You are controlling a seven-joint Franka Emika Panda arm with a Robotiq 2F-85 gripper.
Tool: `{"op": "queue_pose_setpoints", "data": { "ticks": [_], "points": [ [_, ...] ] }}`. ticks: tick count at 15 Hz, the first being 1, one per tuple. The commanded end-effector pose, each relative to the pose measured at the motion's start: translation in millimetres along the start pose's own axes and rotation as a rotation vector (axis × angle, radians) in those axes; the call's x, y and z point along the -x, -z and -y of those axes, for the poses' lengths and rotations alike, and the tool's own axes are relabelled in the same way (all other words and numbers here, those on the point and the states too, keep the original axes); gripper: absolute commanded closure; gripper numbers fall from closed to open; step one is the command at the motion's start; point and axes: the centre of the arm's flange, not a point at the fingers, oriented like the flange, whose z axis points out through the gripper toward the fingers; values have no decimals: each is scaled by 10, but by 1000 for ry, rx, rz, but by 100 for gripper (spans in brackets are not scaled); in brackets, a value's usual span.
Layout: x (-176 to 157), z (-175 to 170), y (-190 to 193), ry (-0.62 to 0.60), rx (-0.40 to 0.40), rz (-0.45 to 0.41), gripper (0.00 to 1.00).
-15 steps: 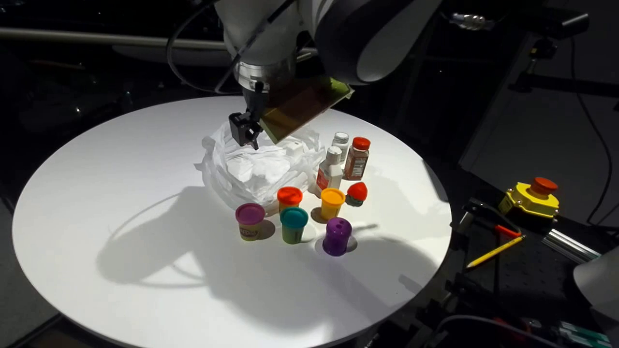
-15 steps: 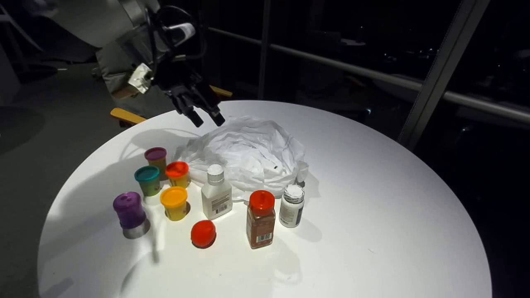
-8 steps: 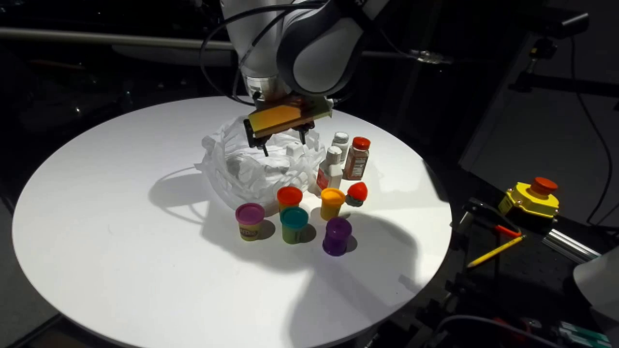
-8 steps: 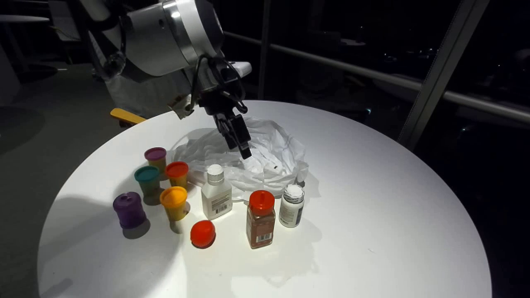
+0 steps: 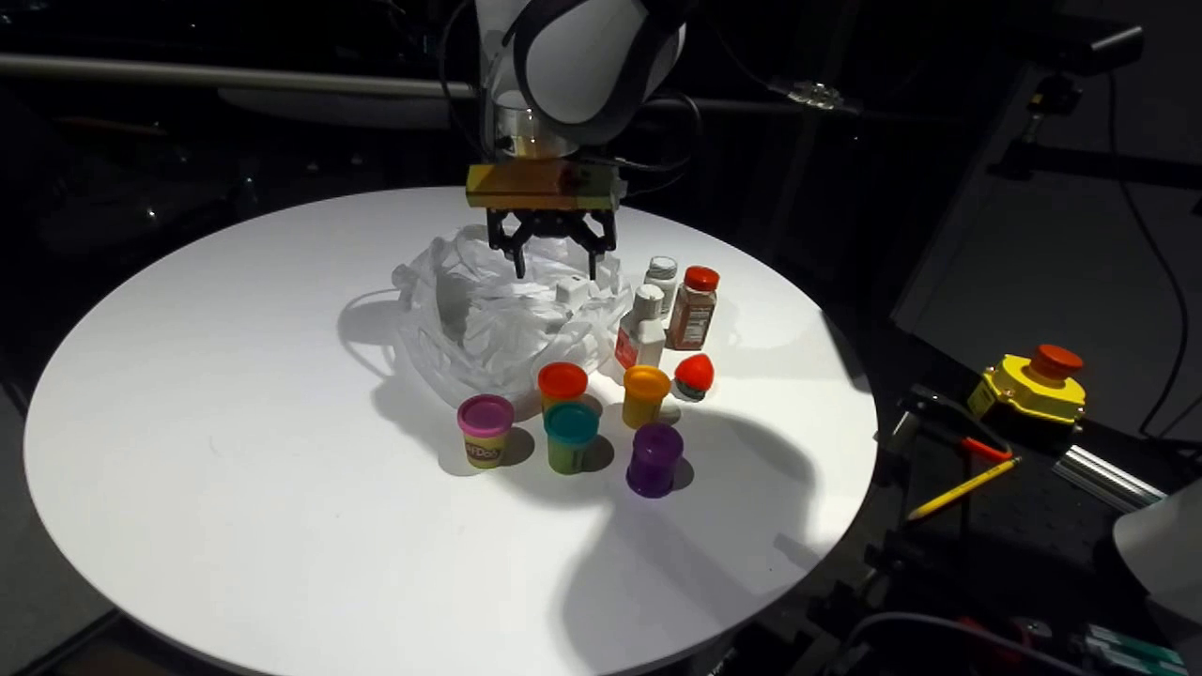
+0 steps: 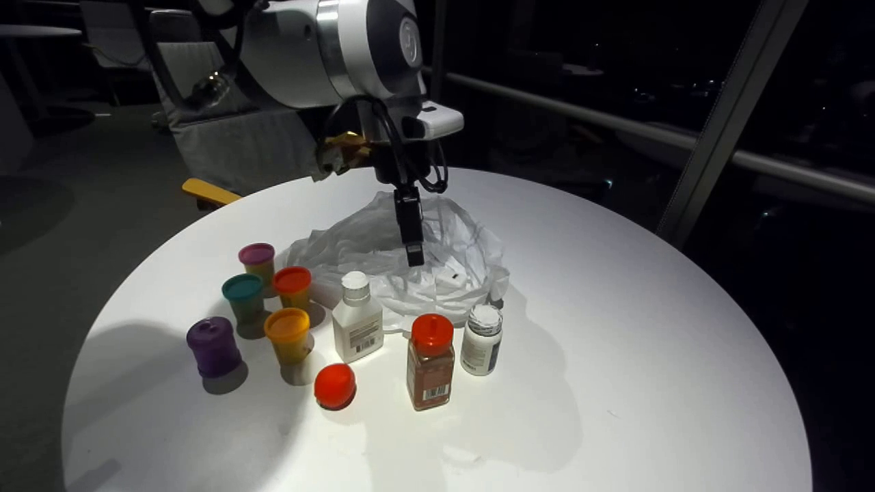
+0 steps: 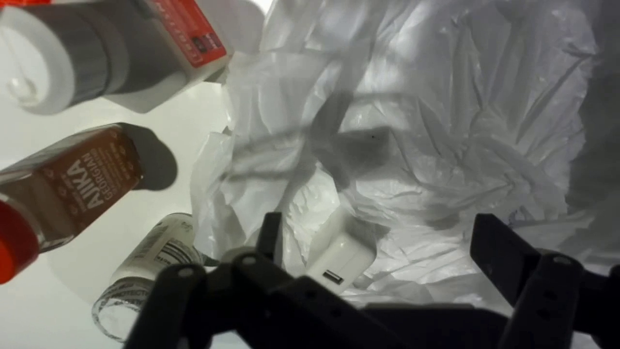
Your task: Remove the objects in the plastic and put them on the table.
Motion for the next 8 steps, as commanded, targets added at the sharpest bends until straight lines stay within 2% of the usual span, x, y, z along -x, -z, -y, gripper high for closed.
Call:
{"op": "queue_pose_setpoints", "data": {
  "ticks": [1,8],
  "points": [
    [-214,58,-55,-151,-51,-7,0],
    [-343,91,-327,-243,-75,-17,0]
  ]
}}
